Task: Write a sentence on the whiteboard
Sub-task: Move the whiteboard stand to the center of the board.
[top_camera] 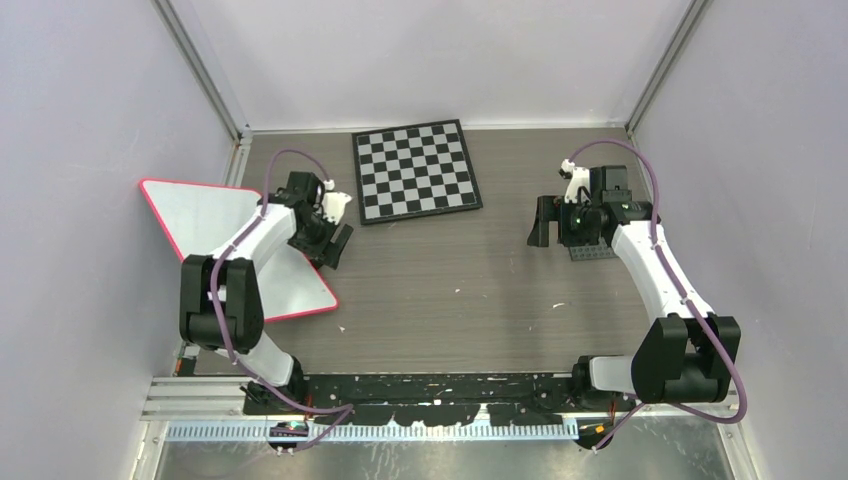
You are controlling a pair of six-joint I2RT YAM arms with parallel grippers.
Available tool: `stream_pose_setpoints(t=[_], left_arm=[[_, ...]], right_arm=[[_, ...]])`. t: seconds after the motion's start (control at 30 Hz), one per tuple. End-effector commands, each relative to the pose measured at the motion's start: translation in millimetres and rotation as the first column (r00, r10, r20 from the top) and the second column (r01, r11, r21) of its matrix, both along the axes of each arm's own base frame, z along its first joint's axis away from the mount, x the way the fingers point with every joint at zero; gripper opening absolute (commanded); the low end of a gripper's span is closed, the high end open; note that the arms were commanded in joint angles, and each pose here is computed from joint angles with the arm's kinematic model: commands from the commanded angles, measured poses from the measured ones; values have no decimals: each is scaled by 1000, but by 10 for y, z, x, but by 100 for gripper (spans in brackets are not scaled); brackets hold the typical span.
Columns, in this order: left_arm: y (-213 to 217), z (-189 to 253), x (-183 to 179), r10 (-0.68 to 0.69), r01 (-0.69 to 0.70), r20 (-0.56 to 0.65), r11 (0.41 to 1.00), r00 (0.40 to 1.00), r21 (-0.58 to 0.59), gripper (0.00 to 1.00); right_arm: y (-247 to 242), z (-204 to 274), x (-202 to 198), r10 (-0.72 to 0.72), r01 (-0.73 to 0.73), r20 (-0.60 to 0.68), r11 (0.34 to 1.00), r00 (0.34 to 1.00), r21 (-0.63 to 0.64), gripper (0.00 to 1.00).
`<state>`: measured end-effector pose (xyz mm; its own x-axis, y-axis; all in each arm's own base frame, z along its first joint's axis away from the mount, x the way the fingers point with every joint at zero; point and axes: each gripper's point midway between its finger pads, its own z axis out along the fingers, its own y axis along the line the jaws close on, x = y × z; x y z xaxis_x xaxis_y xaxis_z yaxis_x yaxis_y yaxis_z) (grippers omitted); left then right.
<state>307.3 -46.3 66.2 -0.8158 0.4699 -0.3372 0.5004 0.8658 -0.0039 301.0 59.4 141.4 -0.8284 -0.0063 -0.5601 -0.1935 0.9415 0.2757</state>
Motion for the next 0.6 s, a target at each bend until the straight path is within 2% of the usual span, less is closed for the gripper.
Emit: stream_pose_setpoints(t=[0.0, 0.27, 0.57], left_arm=[[-5, -63, 230, -21, 22, 77, 1000, 997, -12, 74], [121, -262, 306, -8, 6, 47, 999, 999, 41, 63], [181, -326, -36, -57, 56, 1, 997, 998, 60, 52]], right_arm=[[-5, 79, 21, 11, -11, 46, 1000, 999, -5, 94], [-14, 63, 12, 11, -10, 44, 1000, 999, -10, 94], [-16, 46, 12, 11, -11, 39, 1000, 999, -11, 94]])
